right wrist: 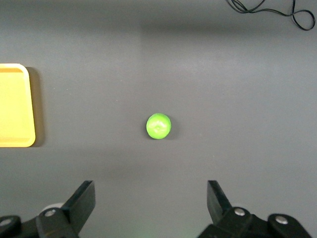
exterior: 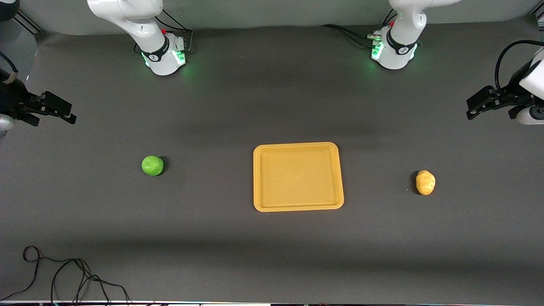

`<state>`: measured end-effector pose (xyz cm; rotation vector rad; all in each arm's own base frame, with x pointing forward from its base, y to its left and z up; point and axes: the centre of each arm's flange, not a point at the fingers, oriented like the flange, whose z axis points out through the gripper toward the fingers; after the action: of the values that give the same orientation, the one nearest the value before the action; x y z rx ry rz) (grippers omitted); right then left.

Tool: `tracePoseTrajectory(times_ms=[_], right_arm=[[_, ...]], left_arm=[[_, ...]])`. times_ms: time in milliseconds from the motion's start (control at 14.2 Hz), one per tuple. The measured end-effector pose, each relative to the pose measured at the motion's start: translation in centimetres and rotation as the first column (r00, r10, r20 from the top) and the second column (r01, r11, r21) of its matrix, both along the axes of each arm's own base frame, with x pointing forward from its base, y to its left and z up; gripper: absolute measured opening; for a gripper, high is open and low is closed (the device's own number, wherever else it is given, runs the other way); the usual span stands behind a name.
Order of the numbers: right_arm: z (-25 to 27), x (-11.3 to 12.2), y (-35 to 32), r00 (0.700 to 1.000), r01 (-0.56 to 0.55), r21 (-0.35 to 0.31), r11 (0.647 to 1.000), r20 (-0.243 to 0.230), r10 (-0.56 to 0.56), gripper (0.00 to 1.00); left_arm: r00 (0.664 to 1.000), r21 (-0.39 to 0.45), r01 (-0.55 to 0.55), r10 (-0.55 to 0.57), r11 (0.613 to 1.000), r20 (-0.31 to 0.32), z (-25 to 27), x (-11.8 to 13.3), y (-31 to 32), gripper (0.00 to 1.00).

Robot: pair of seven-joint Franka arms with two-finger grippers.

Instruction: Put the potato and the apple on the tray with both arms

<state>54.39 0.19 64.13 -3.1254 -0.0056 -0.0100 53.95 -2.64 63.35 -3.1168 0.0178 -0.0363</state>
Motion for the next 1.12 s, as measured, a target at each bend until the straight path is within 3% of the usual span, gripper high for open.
tracePoseTrajectory(times_ms=[1124], right_arm=[[0.0, -0.07, -0.22, 1.0, 0.005, 0.0, 1.0, -0.004, -0.005, 1.0]], left_arm=[[1.0, -0.004, -0.002, 0.002, 1.0, 0.004, -0.66, 0.64, 0.25, 1.0]])
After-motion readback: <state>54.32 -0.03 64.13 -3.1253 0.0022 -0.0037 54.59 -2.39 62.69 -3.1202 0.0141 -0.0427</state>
